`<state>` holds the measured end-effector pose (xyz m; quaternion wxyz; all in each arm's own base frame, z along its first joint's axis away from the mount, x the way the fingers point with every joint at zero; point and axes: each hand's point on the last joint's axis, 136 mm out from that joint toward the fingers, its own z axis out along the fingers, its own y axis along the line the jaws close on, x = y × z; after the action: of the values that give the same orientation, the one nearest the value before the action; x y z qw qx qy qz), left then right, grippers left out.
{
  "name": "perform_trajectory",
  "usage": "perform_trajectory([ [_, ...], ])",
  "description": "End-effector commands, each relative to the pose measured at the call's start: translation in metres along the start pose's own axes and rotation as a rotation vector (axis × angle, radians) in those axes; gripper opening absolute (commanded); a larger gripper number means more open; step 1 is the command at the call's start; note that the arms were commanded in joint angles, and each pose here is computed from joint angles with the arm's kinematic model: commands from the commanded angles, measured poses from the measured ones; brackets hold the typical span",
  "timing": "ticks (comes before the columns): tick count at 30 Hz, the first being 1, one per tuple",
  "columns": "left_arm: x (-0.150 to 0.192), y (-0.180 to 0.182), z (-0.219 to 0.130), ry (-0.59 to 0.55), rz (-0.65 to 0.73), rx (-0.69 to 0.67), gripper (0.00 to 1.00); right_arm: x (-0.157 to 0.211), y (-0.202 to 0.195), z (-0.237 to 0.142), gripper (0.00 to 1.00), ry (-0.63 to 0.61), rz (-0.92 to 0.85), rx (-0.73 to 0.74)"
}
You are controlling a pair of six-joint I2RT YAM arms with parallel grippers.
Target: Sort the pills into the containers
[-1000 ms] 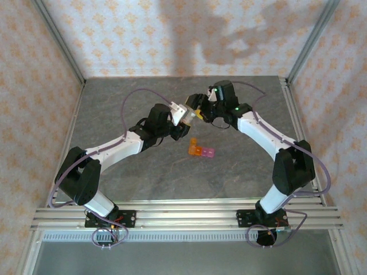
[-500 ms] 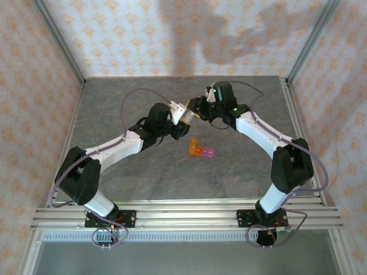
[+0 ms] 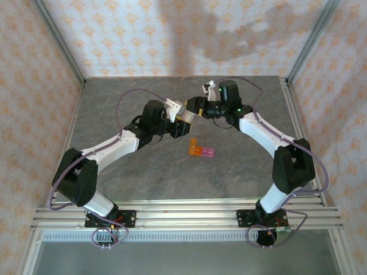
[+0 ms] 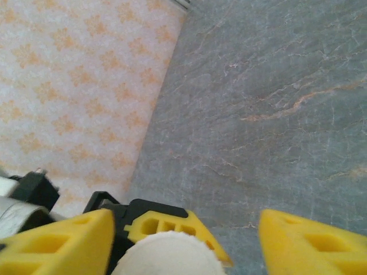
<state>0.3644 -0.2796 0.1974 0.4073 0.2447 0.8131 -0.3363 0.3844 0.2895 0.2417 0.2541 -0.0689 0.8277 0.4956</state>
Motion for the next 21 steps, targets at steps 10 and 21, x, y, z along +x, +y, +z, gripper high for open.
perform_trajectory([
  [10, -0.012, 0.029, -0.015, -0.015, 0.253, -0.296, 0.00, -0.029, -0.007, -0.029, 0.79, -0.124, 0.280, 0.163],
  [21, -0.005, 0.026, -0.005, 0.020, 0.288, -0.300, 0.00, -0.018, -0.009, -0.011, 0.78, -0.094, 0.342, 0.153],
])
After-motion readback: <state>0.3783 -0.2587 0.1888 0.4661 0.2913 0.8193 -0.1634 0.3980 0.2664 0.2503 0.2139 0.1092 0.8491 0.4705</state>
